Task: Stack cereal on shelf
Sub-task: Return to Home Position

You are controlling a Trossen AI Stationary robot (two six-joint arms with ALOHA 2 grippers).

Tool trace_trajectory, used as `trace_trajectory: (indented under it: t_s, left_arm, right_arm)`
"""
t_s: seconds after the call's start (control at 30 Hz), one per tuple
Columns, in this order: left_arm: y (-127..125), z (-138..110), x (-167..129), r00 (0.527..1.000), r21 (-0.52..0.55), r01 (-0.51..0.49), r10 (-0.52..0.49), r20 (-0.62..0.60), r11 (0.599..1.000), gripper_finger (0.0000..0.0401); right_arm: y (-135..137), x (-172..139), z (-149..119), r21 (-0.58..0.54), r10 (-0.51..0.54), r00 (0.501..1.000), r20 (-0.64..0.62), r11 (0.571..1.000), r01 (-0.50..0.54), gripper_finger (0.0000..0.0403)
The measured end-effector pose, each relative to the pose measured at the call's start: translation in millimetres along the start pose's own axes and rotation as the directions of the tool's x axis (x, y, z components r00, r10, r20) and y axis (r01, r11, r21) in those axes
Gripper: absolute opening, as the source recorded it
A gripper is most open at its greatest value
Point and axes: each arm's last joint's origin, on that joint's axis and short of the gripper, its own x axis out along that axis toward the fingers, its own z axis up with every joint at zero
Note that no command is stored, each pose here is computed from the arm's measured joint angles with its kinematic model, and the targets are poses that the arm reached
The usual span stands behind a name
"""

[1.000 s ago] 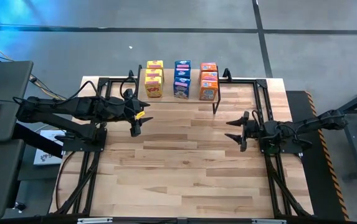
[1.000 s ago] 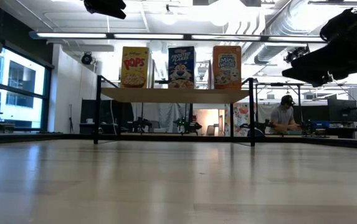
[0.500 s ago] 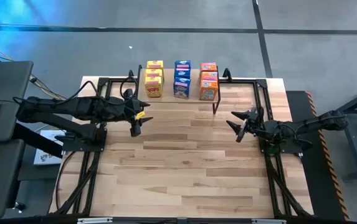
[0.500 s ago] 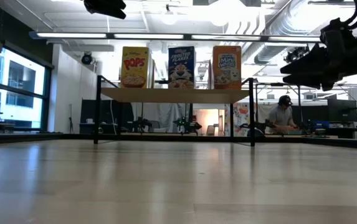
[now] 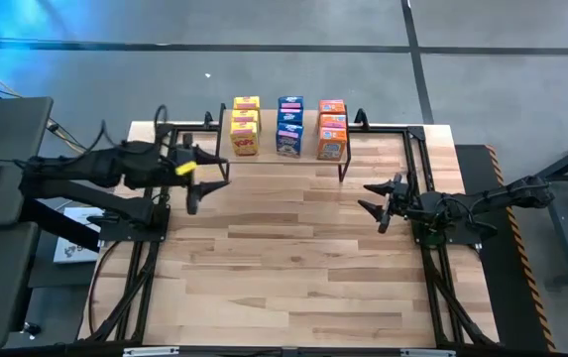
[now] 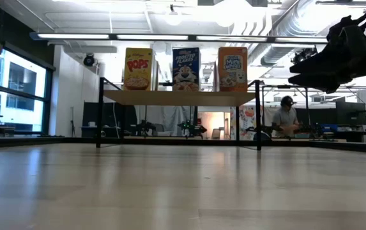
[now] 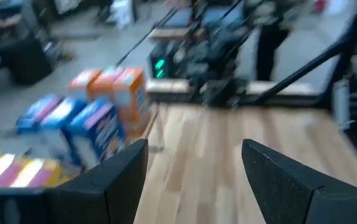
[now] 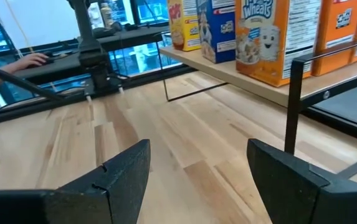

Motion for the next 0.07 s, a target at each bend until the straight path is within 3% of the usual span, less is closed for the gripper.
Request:
trace_trajectory:
  t_s: [0.07]
  left_arm:
    - [0.5,3.8,-7.7,0.997,0.018,0.059,-0.06,0.049,0.998,0.025]
  right_arm:
    - [0.1,0.0,-0.1,-0.001,0.003,1.0,-0.002,1.0,-0.003,0.026]
